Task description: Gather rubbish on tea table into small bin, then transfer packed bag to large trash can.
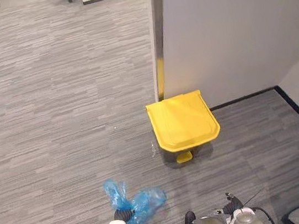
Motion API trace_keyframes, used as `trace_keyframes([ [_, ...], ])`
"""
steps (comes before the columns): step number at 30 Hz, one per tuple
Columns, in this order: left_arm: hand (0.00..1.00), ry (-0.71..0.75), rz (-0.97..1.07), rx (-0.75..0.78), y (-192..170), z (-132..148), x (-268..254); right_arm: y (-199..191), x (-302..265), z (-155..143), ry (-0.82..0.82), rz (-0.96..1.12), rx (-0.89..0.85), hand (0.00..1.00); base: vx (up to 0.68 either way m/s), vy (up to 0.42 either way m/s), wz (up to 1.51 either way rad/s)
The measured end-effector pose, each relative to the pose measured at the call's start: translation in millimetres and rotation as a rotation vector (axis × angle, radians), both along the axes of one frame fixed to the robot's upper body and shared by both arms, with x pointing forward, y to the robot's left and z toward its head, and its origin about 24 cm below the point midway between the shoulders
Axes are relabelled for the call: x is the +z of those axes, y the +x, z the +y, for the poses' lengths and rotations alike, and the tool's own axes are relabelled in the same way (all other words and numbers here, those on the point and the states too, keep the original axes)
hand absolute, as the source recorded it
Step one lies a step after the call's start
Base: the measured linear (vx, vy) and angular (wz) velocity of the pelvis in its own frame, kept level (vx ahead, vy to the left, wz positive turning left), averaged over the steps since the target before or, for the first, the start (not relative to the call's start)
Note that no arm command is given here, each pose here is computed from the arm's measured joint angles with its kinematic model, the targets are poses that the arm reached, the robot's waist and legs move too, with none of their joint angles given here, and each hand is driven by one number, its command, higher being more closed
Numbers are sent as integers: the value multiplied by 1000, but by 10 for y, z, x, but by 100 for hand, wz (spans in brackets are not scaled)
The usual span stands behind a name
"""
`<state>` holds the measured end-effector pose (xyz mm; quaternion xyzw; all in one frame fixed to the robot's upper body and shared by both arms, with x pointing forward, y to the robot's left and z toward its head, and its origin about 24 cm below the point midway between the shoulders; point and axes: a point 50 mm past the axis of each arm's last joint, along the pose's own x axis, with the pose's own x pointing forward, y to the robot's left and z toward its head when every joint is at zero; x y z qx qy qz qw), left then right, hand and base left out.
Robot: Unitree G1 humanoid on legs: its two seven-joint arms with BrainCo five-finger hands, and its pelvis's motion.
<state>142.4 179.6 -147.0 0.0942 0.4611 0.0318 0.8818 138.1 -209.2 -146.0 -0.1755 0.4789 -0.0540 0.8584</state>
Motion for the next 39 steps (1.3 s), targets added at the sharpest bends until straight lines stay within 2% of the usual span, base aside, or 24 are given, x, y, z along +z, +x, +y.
trace_keyframes([
  [16,100,64,30,-24,-76,209,-5,2,-17,54,29,8,-35,0,114,100,-16],
  [30,100,63,30,-35,-32,200,0,228,93,5,26,-72,-32,0,153,-11,-1],
  [35,100,20,13,-47,63,22,3,278,129,-58,-1,-78,-32,0,348,-119,5],
  [39,100,40,-7,-75,147,23,36,243,123,-81,-8,-73,-33,0,279,-75,15],
])
